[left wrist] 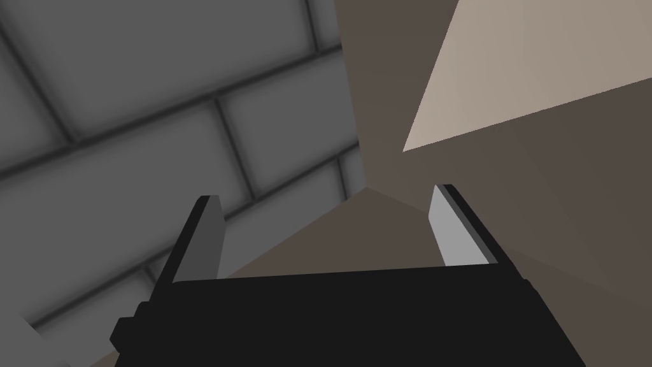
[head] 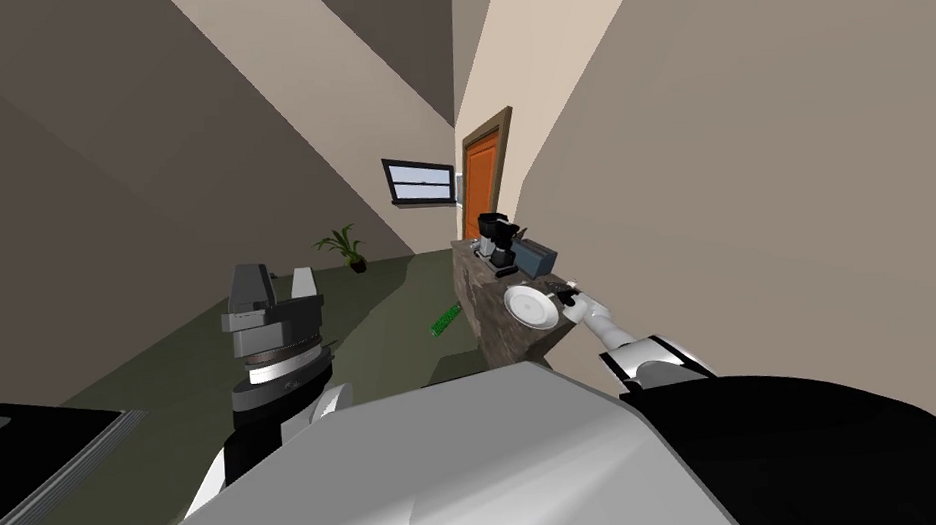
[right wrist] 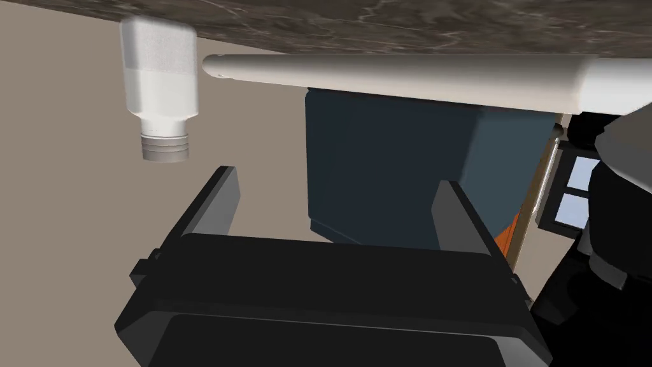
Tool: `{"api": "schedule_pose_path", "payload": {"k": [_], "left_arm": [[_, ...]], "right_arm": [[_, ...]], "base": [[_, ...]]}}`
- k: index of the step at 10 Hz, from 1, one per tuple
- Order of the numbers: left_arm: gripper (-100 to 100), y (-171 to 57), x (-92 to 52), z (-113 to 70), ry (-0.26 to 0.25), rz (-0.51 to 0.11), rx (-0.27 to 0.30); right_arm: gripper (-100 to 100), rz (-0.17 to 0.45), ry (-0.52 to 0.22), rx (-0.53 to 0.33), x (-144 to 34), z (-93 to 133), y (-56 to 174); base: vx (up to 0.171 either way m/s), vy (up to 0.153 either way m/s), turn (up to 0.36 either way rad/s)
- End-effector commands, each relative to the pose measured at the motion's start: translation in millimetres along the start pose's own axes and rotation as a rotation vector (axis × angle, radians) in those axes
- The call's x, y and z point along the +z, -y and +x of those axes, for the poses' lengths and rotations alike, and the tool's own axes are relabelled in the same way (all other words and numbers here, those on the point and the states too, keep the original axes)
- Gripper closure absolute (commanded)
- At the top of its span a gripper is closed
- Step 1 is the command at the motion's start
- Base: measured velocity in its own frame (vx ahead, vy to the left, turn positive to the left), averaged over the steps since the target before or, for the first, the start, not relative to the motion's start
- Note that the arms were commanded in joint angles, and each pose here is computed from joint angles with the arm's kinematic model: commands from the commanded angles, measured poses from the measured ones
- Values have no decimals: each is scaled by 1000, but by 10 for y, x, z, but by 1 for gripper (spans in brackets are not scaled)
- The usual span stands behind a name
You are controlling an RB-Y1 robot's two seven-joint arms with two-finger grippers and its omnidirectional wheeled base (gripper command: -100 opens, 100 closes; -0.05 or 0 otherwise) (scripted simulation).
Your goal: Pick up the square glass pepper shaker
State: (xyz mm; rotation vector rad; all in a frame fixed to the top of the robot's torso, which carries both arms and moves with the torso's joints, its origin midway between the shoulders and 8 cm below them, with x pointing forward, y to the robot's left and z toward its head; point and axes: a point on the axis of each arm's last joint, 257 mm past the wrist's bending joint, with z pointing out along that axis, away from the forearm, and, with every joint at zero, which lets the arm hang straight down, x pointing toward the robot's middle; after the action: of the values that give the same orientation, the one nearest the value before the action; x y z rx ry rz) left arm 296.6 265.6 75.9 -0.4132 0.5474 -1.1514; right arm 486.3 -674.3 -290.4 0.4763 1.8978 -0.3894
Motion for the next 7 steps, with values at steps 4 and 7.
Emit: {"api": "schedule_pose_path", "payload": {"k": [4, 7], "left_arm": [[0, 0, 0, 0, 0, 0, 0], [0, 0, 0, 0, 0, 0, 0]], "right_arm": [[-100, 103, -20, -32, -29, -34, 453], [-100, 176, -46, -47, -56, 20, 772]], "base": [[74, 33, -7], [42, 13, -8]]}}
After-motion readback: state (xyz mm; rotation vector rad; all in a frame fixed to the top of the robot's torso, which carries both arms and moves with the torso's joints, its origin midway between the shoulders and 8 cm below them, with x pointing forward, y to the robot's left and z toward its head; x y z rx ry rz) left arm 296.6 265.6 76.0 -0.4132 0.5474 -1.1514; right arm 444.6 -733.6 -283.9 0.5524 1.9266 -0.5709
